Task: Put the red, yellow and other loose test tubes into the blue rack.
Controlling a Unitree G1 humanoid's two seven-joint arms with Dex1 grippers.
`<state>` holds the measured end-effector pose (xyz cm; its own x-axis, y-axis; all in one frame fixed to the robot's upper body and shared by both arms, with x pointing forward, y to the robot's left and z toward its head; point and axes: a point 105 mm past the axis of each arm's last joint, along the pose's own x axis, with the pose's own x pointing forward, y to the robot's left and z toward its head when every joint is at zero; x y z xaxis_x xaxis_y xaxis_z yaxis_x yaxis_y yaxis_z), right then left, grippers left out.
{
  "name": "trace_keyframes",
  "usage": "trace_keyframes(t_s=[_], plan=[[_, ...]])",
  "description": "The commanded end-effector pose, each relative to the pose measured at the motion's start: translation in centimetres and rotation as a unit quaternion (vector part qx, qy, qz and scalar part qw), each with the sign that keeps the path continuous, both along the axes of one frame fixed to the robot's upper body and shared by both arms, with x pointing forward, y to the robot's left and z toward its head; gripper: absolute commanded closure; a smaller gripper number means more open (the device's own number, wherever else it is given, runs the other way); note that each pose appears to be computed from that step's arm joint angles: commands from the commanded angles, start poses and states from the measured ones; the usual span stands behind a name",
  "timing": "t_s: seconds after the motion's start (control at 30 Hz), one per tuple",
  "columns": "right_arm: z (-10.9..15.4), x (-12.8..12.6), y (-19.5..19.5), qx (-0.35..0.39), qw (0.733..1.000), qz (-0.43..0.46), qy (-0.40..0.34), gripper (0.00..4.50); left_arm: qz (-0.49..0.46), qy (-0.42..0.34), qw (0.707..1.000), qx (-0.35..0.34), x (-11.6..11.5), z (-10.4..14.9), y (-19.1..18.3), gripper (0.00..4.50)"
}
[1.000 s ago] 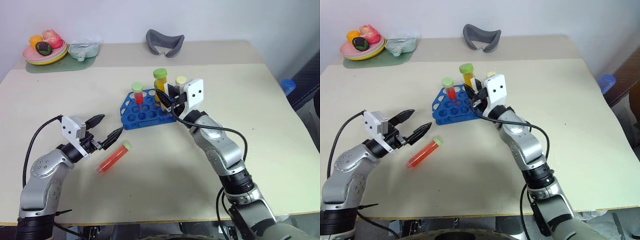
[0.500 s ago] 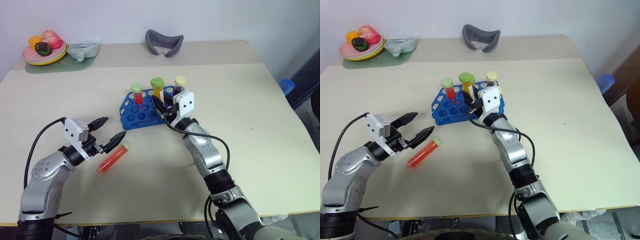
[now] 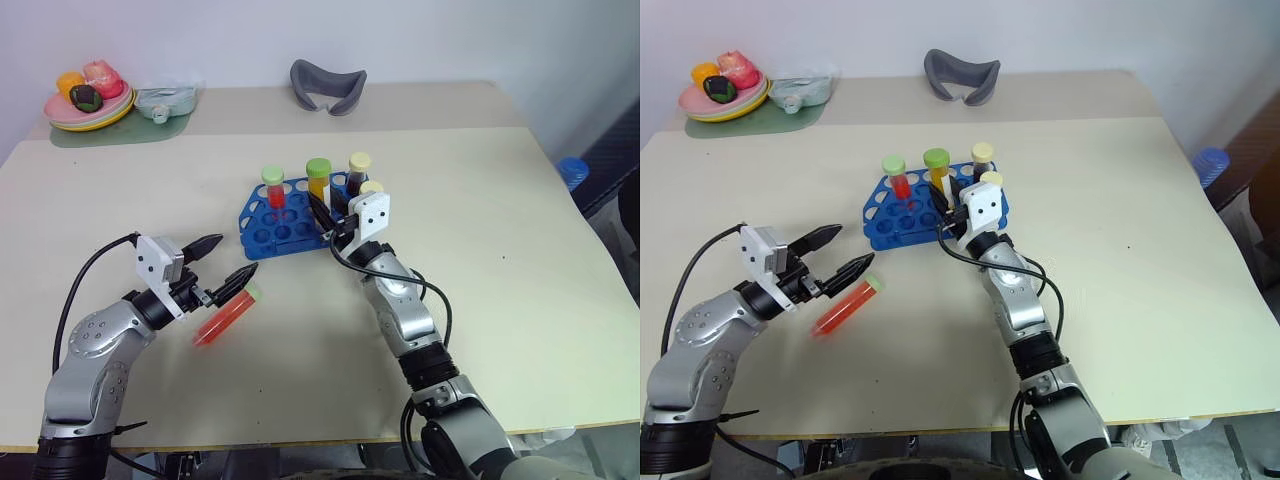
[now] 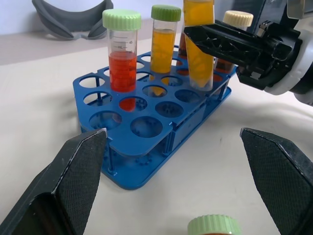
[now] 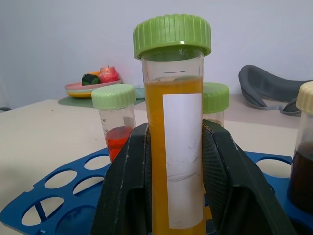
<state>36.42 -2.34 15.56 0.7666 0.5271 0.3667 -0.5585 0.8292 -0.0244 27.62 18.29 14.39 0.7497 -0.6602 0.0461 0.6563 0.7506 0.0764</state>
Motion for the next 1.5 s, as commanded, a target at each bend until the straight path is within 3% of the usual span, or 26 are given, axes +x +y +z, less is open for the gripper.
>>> trace_keyframes(t_s=[0.03, 0.27, 0.3, 0.5, 0.7, 0.87, 1.0, 1.1, 1.17, 1.27, 1.5], plan=[[0.4, -0.3, -0.1, 0.014, 1.000, 0.001, -0.012, 3.72, -0.013, -0.027, 1.000, 0.001, -0.2, 1.6, -0.5, 0.00], [1.1, -0.5, -0.1, 0.023, 0.999, 0.005, -0.022, 0.31, -0.014, -0.025, 1.000, 0.000, -0.2, 1.8, -0.7, 0.00], [1.5, -0.6, 0.0, 0.024, 0.999, 0.005, -0.029, 0.08, -0.014, -0.025, 1.000, 0.000, -0.2, 1.8, -0.7, 0.00], [5.4, -2.3, -0.4, 0.017, 0.995, 0.025, -0.095, 0.08, -0.006, -0.022, 1.000, 0.002, -0.3, 2.0, -0.4, 0.00], [7.7, -5.1, -1.1, -0.054, 0.988, 0.081, -0.124, 0.08, 0.008, 0.000, 1.000, 0.023, -0.4, 2.9, 0.2, 0.00], [6.4, -7.2, -3.6, -0.142, 0.978, 0.139, -0.069, 0.08, 0.015, 0.041, 0.999, 0.029, -0.3, 4.2, 0.2, 0.00], [4.1, -9.2, -6.6, -0.233, 0.952, 0.196, -0.005, 0.08, 0.024, 0.092, 0.988, 0.122, -0.2, 4.0, -0.2, 0.00], [3.0, -9.7, -8.2, -0.259, 0.941, 0.212, 0.039, 0.08, 0.044, 0.105, 0.978, 0.174, 0.5, 4.8, -0.4, 0.00], [2.2, -10.3, -9.1, -0.286, 0.929, 0.227, 0.058, 0.08, 0.056, 0.184, 0.956, 0.223, 1.1, 4.5, -0.3, 0.00], [2.2, -10.5, -9.2, -0.295, 0.923, 0.238, 0.065, 0.08, 0.072, 0.284, 0.913, 0.283, 1.1, 3.6, 0.0, 0.00], [2.3, -10.9, -7.8, -0.288, 0.921, 0.254, 0.055, 0.08, -0.003, 0.295, 0.887, 0.354, -0.4, 1.8, -3.3, 0.00]])
